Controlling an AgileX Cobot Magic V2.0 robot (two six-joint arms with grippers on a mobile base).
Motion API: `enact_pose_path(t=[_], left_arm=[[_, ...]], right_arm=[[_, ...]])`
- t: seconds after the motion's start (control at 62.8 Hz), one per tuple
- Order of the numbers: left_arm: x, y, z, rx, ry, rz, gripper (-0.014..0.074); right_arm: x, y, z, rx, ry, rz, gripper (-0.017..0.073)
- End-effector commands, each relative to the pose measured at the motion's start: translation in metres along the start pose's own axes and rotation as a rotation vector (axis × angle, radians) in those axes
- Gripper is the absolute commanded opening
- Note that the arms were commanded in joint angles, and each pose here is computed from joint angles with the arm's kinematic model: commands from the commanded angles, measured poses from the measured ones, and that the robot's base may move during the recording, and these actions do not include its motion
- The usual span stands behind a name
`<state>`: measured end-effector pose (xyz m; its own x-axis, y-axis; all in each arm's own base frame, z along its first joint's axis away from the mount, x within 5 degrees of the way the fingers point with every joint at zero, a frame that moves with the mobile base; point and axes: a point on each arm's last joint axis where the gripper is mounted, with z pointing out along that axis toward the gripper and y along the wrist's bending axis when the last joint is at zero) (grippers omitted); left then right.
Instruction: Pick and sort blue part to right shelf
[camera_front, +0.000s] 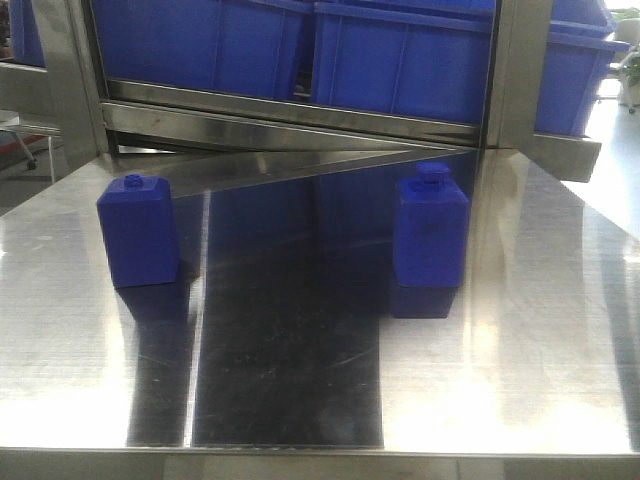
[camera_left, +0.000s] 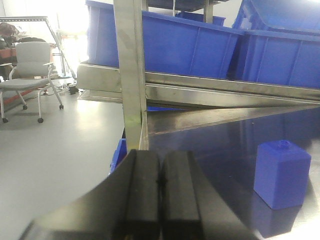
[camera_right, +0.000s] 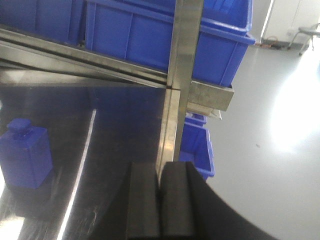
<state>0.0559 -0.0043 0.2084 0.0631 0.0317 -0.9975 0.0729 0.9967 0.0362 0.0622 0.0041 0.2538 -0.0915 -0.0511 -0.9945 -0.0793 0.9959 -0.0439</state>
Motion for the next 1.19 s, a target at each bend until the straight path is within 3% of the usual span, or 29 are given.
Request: enact_pose_path(t=[0.0, 0.414, 0.637, 0.717, 0.812, 0.956, 1.099, 1.179], left_arm=[[-0.002, 0.000, -0.002, -0.003, -0.086, -0.006, 0.0134], [-0.002, 0.000, -0.002, -0.003, -0.086, -0.006, 0.0134], [-0.002, 0.000, -0.002, -0.003, -0.086, -0.006, 0.0134], [-0.002, 0.000, -0.001, -0.003, -0.085, -0.006, 0.0134], [-0.002, 0.000, -0.001, -0.003, -0.085, -0.006, 0.0134], [-0.002, 0.000, -0.001, -0.003, -0.085, -0.006, 0.0134], [-0.002, 0.000, -0.001, -0.003, -0.085, -0.006, 0.0134], [-0.002, 0.000, -0.001, -0.003, -0.085, -0.006, 0.0134]], right_arm=[[-0.029, -0.001, 0.007, 0.004, -0.063, -0.019, 0.0057], [-0.035, 0.003, 0.086, -0.030, 0.220, 0.016, 0.0057], [-0.041, 0.016, 0.127, -0.088, 0.381, 0.012, 0.0071], [-0.044, 0.025, 0.140, -0.121, 0.446, -0.002, 0.0153], [-0.043, 0.035, 0.153, -0.148, 0.533, 0.002, 0.0345], [-0.047, 0.043, 0.174, -0.122, 0.654, 0.112, 0.0631], [-0.058, 0.054, 0.188, -0.092, 0.837, 0.206, 0.0622], [-0.066, 0.060, 0.194, -0.095, 0.942, 0.201, 0.0622]])
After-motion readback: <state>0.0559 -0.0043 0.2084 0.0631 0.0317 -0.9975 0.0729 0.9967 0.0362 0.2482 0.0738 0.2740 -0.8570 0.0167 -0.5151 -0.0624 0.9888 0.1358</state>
